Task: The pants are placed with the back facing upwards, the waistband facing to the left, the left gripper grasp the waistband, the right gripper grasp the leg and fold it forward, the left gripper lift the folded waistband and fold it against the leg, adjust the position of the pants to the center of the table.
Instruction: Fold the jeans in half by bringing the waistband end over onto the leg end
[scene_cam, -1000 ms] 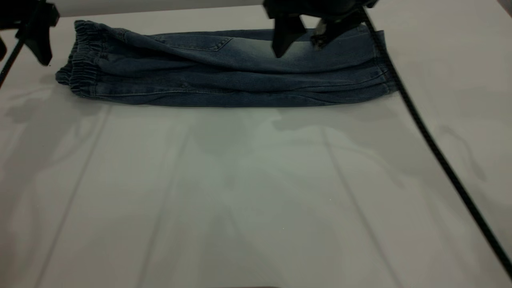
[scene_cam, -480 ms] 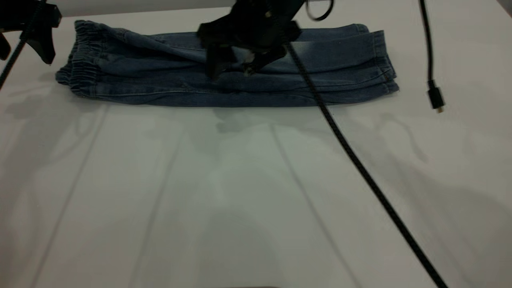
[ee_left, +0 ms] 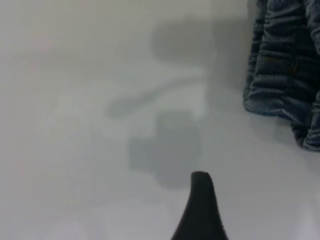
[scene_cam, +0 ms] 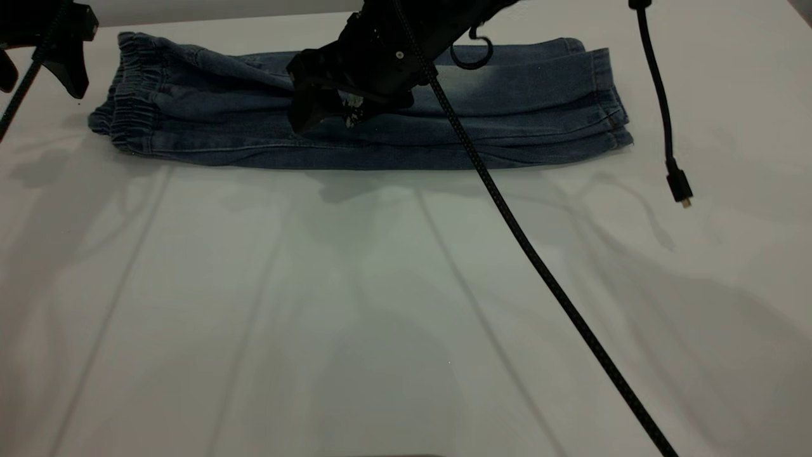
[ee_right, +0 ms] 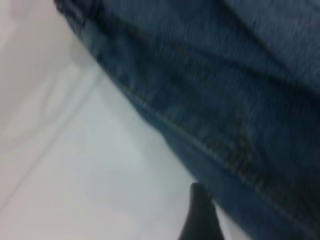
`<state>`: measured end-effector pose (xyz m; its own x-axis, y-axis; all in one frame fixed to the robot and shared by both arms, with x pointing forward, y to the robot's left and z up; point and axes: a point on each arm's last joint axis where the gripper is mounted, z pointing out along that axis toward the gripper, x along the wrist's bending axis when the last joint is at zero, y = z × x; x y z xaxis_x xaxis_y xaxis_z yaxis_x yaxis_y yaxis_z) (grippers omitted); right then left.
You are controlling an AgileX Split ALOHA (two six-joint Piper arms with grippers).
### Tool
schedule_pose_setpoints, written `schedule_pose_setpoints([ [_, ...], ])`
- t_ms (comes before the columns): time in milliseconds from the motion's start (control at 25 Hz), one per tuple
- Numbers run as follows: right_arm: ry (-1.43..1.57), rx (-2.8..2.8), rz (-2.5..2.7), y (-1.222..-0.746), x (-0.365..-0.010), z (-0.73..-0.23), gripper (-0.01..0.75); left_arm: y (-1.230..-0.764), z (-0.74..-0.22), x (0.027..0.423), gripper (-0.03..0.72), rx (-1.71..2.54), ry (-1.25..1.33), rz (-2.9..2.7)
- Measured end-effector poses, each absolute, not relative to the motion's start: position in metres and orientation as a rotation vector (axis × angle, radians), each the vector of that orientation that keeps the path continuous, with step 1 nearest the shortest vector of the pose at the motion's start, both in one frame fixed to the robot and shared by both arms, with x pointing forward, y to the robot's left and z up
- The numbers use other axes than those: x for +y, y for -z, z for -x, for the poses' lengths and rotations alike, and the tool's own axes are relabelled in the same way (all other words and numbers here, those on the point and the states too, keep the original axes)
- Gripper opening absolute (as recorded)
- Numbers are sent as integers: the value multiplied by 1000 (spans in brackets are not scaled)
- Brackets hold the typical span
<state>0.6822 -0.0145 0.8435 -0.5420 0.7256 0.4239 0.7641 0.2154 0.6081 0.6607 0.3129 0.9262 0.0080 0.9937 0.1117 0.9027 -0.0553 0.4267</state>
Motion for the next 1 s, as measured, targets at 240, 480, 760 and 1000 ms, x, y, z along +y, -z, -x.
schedule_pose_setpoints([
  [240, 1387, -2367, 1546, -838, -14, -691, 434, -926, -661, 313, 527, 1981, -566, -2049],
  [480, 1472, -2328, 1660, -830, -17, -700, 434, -926, -661, 313, 527, 1982, -566, -2048],
  [760, 1559, -2290, 1736, -837, -22, -711, 434, -926, -661, 313, 527, 1983, -566, -2047],
  [1000, 1498, -2149, 1437, -859, -5, -692, 434, -926, -661, 313, 527, 1983, -566, -2047],
])
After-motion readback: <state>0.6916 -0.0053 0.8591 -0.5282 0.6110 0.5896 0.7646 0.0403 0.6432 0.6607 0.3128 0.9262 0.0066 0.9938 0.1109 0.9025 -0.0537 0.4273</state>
